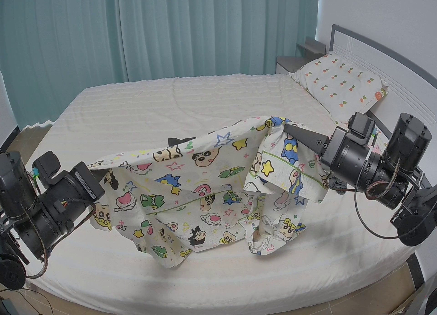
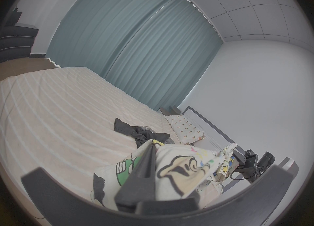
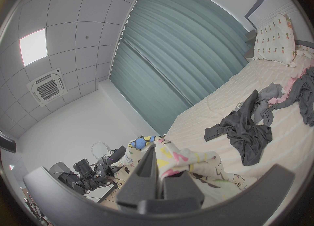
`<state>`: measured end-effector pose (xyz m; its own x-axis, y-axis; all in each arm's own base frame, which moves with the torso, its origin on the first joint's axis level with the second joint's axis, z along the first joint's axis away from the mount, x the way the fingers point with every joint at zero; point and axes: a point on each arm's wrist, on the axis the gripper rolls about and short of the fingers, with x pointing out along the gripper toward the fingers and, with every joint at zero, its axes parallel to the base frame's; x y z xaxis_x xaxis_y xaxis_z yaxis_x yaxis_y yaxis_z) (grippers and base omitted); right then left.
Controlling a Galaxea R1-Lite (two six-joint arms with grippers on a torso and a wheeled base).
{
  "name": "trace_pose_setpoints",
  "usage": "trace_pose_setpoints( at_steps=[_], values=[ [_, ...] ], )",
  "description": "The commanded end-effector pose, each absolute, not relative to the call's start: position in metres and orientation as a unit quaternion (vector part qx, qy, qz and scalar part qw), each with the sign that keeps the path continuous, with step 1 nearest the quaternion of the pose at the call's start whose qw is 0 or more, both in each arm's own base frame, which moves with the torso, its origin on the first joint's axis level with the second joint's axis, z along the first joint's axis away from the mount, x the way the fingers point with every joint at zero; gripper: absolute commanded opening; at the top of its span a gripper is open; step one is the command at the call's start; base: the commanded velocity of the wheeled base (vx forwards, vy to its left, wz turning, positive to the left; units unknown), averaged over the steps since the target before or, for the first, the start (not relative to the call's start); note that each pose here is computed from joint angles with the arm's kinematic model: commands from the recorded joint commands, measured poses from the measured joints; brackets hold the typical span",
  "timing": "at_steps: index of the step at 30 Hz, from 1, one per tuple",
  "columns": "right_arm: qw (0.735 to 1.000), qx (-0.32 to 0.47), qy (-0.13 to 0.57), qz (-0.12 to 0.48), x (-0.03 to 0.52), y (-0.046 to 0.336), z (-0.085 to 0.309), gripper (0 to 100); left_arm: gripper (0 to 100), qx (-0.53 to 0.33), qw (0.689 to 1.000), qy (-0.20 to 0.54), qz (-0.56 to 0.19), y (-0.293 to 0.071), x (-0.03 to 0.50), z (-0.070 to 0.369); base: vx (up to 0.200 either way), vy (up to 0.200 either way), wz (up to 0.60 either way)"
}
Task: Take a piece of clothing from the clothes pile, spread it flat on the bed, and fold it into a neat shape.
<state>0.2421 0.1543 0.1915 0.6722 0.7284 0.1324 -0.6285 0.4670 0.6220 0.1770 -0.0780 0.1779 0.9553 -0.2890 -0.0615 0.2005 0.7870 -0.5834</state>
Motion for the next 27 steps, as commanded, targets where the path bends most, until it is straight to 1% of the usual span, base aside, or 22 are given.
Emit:
trace_pose_setpoints(
  at_steps=[1,16,27],
  values=[
    [0.852,0.329,0.08,0.399,0.243,0.157,0.189,0,0,-0.3,0.943,0.072,-0.124,-0.076,0.178,0.178,0.0,0.2,0.0],
    [0.843,0.326,0.089,0.419,0.244,0.177,0.187,0,0,-0.302,0.945,0.067,-0.102,-0.068,0.182,0.177,0.0,0.2,0.0],
    [0.841,0.325,0.081,0.426,0.242,0.179,0.192,0,0,-0.303,0.946,0.063,-0.099,-0.066,0.182,0.178,0.0,0.2,0.0]
  ],
)
